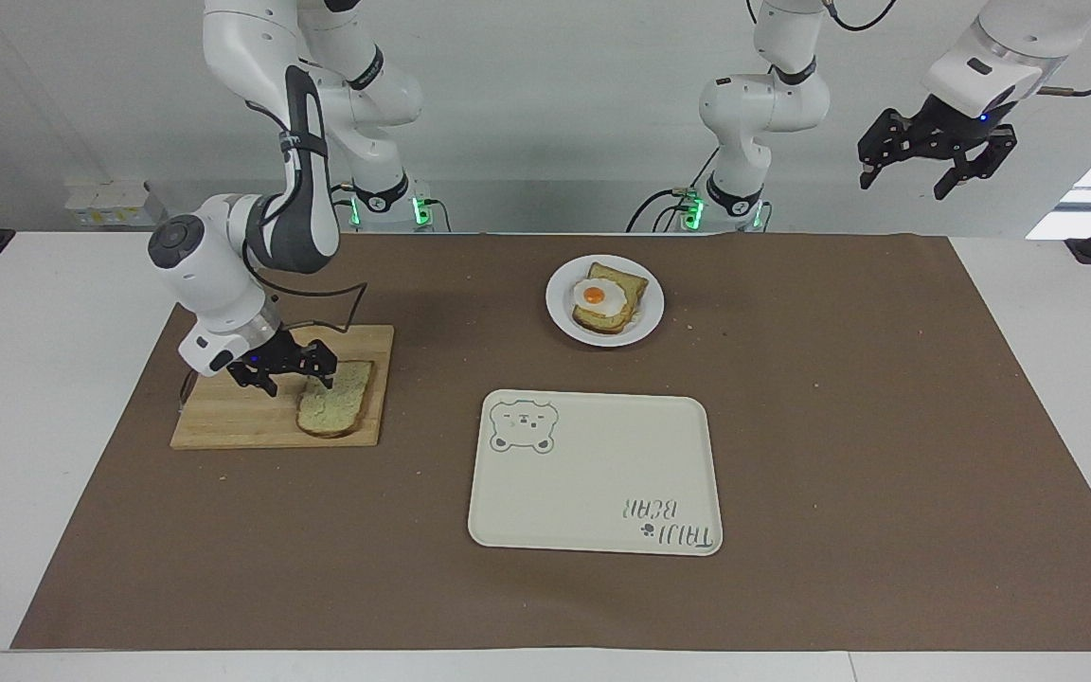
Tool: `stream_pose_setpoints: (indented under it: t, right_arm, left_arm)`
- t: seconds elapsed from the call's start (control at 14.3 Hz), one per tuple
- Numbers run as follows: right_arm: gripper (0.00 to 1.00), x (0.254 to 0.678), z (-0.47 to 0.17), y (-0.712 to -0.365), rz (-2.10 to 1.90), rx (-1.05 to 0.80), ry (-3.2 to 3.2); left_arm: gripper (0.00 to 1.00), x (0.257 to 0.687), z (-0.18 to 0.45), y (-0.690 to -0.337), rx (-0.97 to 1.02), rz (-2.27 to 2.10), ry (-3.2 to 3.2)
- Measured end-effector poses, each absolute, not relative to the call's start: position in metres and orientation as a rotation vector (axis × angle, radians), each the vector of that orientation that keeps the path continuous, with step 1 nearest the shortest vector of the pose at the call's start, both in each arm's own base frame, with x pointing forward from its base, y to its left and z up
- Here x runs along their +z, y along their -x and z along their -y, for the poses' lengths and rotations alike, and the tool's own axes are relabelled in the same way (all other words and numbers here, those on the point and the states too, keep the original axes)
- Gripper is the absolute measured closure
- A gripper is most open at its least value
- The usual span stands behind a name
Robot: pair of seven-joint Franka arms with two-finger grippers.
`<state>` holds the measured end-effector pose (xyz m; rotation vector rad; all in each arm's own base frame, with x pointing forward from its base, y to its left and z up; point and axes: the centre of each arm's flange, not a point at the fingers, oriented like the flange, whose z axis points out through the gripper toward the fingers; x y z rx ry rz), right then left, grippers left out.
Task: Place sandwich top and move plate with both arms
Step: 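Reach the right gripper over the bread slice on the wooden board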
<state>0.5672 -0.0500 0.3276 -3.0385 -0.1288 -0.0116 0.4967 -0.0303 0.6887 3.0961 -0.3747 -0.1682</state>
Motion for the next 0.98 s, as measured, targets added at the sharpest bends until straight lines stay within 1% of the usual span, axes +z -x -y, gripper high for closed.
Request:
stream_pose_setpoints:
  t: [0.35, 0.42, 0.49, 0.7, 0.77, 0.98]
  right_arm:
    - [0.00, 0.310, 0.050, -0.562, 0.129, 0.019, 3.038]
    - [0.10, 0.309, 0.050, -0.562, 0.141, 0.019, 3.037]
    - [0.24, 0.309, 0.050, -0.562, 0.146, 0.018, 3.035]
    - [0.55, 0.312, 0.044, -0.563, 0.148, 0.009, 3.025]
    - [0.62, 0.314, 0.045, -0.563, 0.145, 0.004, 3.025]
    - [0.74, 0.314, 0.052, -0.562, 0.127, 0.003, 3.028]
  left_arm:
    - [0.00, 0.688, 0.030, -0.497, -0.170, 0.375, -3.096]
    - [0.00, 0.688, 0.030, -0.497, -0.170, 0.375, -3.096]
    - [0.00, 0.688, 0.030, -0.497, -0.171, 0.375, -3.096]
    - [0.00, 0.688, 0.030, -0.497, -0.172, 0.375, -3.096]
    - [0.00, 0.688, 0.030, -0.497, -0.172, 0.375, -3.096]
    - [0.00, 0.688, 0.030, -0.497, -0.172, 0.374, -3.096]
